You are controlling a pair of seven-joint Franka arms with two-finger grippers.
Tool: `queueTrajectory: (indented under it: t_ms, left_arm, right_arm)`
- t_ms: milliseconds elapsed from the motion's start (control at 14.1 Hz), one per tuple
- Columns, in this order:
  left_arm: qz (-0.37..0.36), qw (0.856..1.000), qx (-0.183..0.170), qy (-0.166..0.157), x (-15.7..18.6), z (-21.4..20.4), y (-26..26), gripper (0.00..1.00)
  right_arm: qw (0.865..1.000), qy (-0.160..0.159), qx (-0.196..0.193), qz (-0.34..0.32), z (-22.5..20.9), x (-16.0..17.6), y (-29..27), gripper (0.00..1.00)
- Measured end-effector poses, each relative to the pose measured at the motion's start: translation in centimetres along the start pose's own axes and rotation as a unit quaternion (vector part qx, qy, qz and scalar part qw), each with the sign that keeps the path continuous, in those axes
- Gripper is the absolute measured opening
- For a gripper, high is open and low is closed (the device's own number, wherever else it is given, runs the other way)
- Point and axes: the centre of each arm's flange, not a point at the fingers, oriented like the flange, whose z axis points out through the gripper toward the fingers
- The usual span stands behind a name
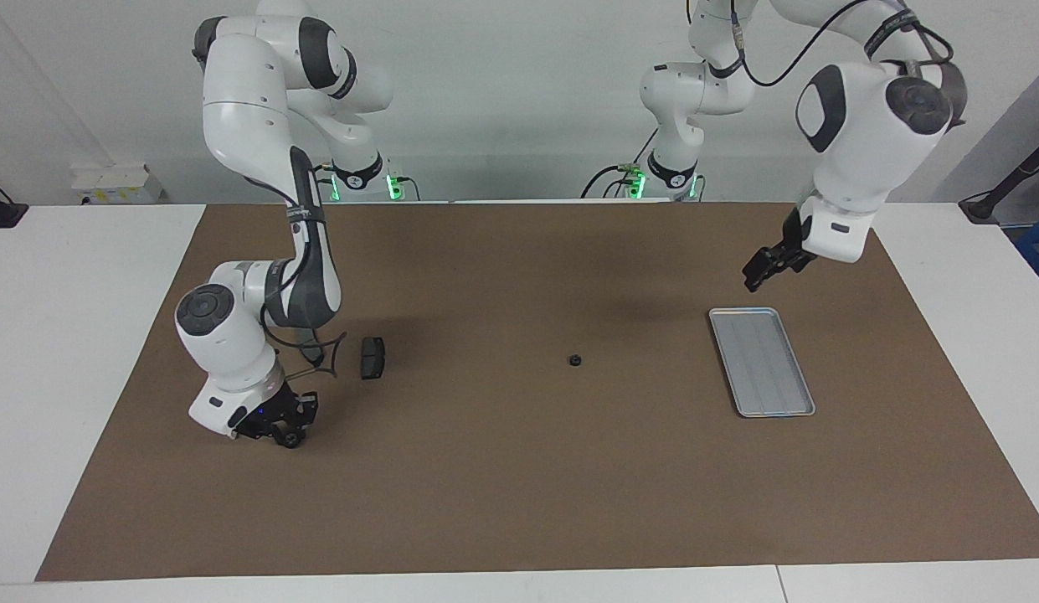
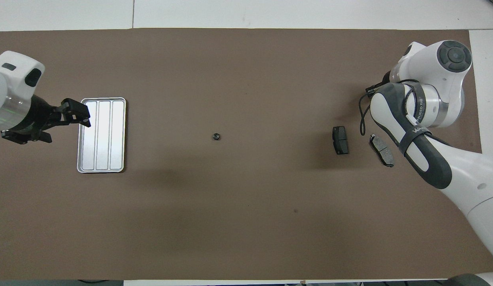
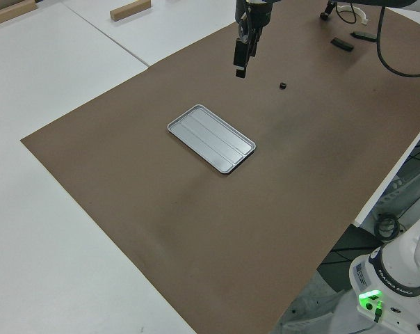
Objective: Place bearing gear from tray to pile
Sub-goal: 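Move the right gripper over the second bearing mid-table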
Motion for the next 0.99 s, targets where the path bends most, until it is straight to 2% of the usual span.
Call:
queueTrajectory:
  t_ms: [142, 355, 497, 639, 851, 993]
  left_arm:
    - [0.020, 1.000, -0.001, 0.000, -1.3, -1.8, -1.1, 1.00]
    - [0.026, 1.000, 0.002, -0.009, -1.7, -1.0, -1.4, 1.00]
    - [0.027, 1.000, 0.001, -0.007, -1.6, -0.6, -1.4, 1.00]
    - [0.036, 0.999, -0.005, 0.011, -1.1, -0.7, -1.6, 1.00]
    - [0.070, 0.997, -0.005, 0.014, -0.2, -0.7, -1.5, 1.00]
    - [0.077, 0.997, -0.004, 0.011, 0.1, -0.5, -1.2, 1.00]
  right_arm:
    - [1.000, 0.000, 0.001, -0.001, -0.2, 0.2, -0.4, 0.64]
    - [1.000, -0.016, 0.008, 0.016, -2.9, 1.1, -4.0, 0.99]
    - [0.997, -0.041, 0.013, 0.063, -7.0, 1.9, -9.6, 1.00]
    - [0.989, -0.056, 0.013, 0.133, -11.0, 2.2, -16.8, 1.00]
    - [0.969, -0.052, 0.011, 0.242, -13.8, 1.7, -29.5, 1.00]
    - [0.956, -0.050, 0.013, 0.287, -14.4, 0.7, -35.9, 1.00]
